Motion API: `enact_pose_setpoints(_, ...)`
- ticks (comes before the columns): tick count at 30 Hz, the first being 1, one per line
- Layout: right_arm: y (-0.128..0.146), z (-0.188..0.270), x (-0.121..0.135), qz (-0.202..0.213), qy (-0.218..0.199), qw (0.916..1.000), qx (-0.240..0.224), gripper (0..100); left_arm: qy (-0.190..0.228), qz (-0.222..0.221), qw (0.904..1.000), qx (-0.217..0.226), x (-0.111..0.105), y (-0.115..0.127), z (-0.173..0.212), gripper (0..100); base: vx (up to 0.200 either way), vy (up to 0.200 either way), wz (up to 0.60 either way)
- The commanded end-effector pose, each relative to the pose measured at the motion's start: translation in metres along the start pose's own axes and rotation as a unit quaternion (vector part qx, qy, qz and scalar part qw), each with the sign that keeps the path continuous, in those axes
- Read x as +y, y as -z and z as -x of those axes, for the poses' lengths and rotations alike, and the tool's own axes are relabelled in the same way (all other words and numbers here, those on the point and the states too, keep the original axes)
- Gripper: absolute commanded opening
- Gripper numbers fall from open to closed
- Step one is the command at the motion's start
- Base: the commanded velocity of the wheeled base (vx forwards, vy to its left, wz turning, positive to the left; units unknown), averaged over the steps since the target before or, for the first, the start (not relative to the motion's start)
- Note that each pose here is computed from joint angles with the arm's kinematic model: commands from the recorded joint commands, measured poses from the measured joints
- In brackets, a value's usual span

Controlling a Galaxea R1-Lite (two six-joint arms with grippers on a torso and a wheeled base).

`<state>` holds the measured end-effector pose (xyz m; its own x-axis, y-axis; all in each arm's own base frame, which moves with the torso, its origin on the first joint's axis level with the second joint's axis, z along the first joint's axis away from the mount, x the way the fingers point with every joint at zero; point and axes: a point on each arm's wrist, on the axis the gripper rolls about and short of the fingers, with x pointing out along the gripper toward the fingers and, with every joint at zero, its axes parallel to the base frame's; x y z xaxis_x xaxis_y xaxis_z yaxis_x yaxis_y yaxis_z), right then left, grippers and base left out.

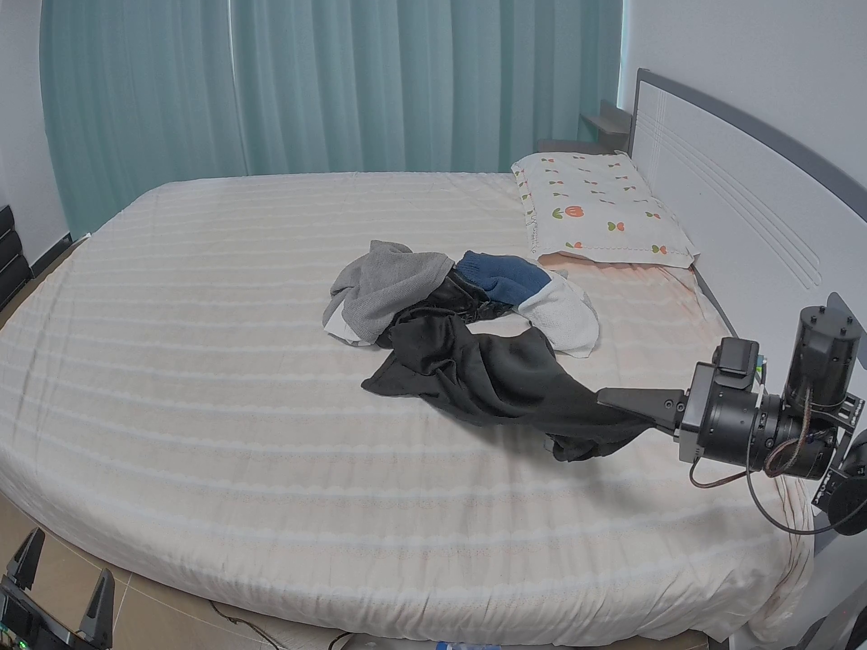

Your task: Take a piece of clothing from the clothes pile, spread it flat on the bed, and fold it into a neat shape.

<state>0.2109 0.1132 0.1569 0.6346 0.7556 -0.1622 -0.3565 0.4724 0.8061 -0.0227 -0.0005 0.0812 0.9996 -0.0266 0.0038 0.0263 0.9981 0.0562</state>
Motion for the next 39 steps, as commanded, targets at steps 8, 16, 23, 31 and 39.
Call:
enact_pose_setpoints(8, 0.001, 0.016, 0.034, 0.029, -0.060, 0.9976, -0.017, 0, 0.093, 0.050, 0.9938, 0.035, 0.002, -0.080, -0.036, 100, 0.000, 0.000, 0.00)
enact_pose_setpoints(16, -0.002, 0.016, 0.034, 0.030, -0.060, 0.9975, -0.021, 0, 0.139, 0.021, 0.9747, 0.174, -0.006, -0.084, -0.126, 100, 0.000, 0.000, 0.00)
enact_pose_setpoints(23, -0.001, 0.015, 0.034, 0.030, -0.060, 0.9975, -0.020, 0, 0.197, 0.018, 0.9421, 0.271, -0.033, -0.052, -0.184, 100, 0.000, 0.000, 0.00)
enact_pose_setpoints(31, -0.002, 0.016, 0.035, 0.031, -0.052, 0.9976, -0.034, 0, 0.211, -0.008, 0.9329, 0.292, -0.070, -0.016, -0.240, 100, 0.000, 0.000, 0.00)
enact_pose_setpoints(39, -0.003, 0.018, 0.036, 0.032, -0.053, 0.9972, -0.041, 0, 0.204, -0.004, 0.9370, 0.283, -0.133, 0.025, -0.287, 100, 0.000, 0.000, 0.00)
